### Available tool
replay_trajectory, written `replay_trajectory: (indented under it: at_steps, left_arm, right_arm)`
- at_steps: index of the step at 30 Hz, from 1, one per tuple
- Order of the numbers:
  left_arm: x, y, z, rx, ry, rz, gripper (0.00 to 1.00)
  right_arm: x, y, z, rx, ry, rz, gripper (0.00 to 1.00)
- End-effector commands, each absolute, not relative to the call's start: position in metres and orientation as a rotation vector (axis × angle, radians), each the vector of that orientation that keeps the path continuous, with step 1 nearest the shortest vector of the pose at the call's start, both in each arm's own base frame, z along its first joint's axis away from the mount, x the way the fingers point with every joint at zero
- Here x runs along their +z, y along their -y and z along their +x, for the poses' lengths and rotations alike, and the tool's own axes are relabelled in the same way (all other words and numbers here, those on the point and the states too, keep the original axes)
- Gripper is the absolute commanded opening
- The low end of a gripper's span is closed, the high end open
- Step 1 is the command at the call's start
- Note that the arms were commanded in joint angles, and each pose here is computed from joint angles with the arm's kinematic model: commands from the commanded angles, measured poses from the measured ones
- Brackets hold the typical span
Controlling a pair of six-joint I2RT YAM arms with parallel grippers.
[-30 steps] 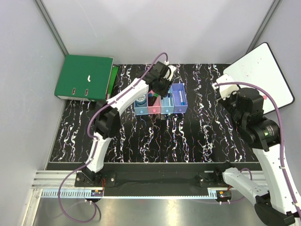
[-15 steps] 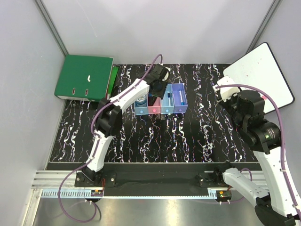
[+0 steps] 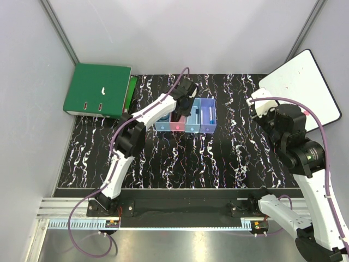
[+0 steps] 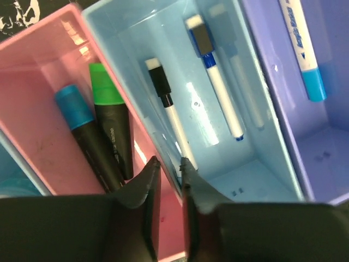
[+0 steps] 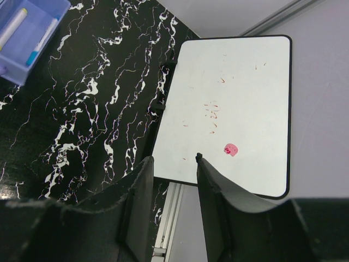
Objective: Sort the stationery into containers
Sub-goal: Move the storage box to the center of the board.
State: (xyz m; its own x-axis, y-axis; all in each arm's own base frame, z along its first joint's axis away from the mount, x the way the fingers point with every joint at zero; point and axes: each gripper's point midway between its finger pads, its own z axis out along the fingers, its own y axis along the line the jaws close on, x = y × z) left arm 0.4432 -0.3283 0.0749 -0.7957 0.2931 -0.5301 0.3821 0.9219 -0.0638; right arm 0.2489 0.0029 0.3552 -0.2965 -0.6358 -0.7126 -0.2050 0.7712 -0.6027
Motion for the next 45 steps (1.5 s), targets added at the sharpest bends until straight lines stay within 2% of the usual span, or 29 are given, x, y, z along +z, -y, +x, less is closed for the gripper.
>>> replay_trajectory:
  at_steps: [1, 4, 18, 31, 41, 45]
  left_arm:
    - [0.071, 0.327, 0.443, -0.227, -2.557, 0.482, 0.08]
    - [0.070, 0.324, 0.437, -0.228, -2.572, 0.472, 0.00]
    - [0.071, 0.301, 0.399, -0.217, -2.658, 0.338, 0.00]
    - [0.065, 0.338, 0.331, -0.451, -2.818, 0.103, 0.00]
    - [0.066, 0.359, 0.307, -0.598, -2.891, -0.094, 0.00]
    - [0.072, 0.363, 0.313, -0.616, -2.860, -0.165, 0.00]
  right_arm:
    - [0.360, -0.005, 0.252, -0.471, -1.844, -0.623, 0.45]
    - [0.359, -0.006, 0.253, -0.467, -1.844, -0.627, 0.45]
    - [0.365, -0.006, 0.252, -0.462, -1.828, -0.619, 0.45]
    - [0.357, -0.007, 0.249, -0.459, -1.857, -0.645, 0.45]
    - [0.343, -0.005, 0.247, -0.466, -1.895, -0.657, 0.44]
    - [0.341, -0.005, 0.247, -0.465, -1.901, -0.658, 0.45]
